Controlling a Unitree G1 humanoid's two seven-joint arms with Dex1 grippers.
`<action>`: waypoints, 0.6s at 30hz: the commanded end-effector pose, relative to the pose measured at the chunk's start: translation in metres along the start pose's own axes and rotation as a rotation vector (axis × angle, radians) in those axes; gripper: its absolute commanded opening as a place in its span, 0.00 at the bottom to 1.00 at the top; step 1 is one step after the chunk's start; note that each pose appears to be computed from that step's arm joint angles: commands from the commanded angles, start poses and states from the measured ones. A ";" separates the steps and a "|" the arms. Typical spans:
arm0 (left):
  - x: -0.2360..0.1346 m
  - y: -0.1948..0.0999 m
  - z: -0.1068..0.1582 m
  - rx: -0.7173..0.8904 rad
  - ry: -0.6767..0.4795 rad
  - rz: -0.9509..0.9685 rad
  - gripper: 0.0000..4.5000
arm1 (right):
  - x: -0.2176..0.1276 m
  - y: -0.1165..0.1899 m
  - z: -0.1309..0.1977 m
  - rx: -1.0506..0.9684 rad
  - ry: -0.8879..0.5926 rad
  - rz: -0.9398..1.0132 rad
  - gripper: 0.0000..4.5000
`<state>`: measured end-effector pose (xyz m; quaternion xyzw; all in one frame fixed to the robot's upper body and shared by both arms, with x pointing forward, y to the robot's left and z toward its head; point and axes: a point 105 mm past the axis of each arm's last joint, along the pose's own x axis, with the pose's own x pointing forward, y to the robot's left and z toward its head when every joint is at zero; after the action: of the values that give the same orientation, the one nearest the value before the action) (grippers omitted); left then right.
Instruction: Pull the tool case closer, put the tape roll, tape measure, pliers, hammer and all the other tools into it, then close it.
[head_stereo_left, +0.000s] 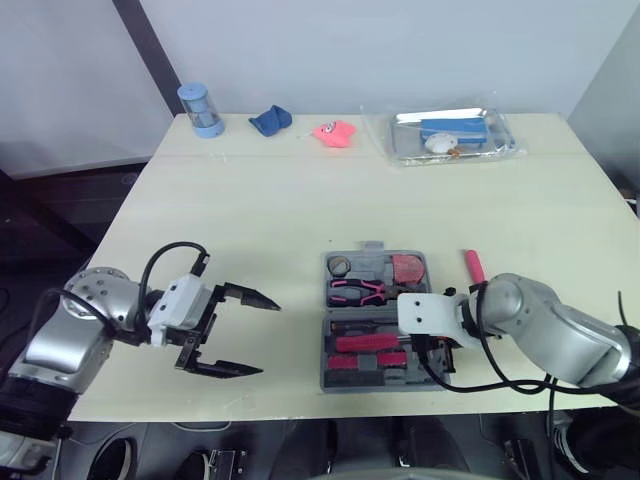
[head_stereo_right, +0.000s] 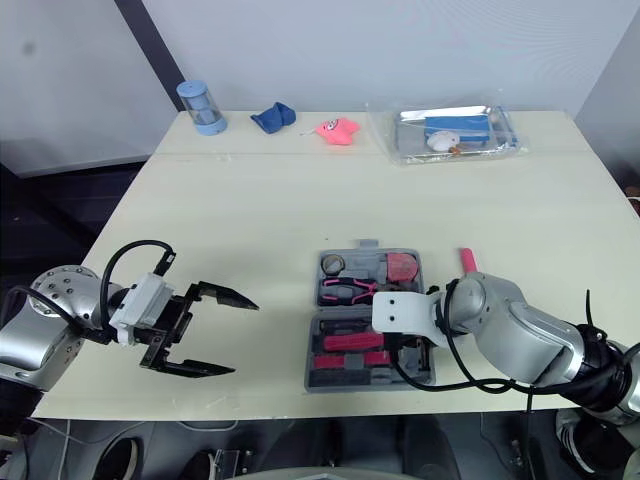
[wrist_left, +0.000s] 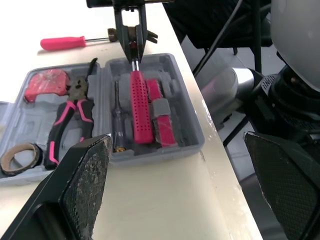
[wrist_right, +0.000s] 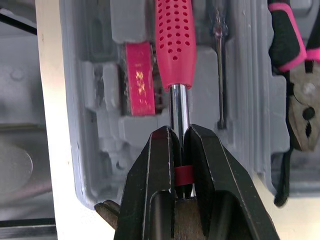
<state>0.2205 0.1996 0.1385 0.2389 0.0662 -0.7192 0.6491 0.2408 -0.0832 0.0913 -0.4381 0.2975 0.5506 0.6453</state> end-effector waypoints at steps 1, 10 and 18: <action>-0.004 -0.007 0.003 0.028 0.000 -0.054 1.00 | -0.001 -0.003 0.007 -0.032 -0.012 -0.025 0.07; -0.003 -0.004 0.005 0.029 -0.021 -0.043 1.00 | 0.006 -0.007 0.013 -0.034 -0.038 -0.030 0.07; -0.003 -0.004 0.005 0.025 -0.026 -0.041 1.00 | 0.011 -0.005 0.013 -0.035 -0.039 -0.028 0.07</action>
<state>0.2201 0.2002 0.1392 0.2339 0.0600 -0.7194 0.6513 0.2460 -0.0704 0.0821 -0.4330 0.2907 0.5552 0.6479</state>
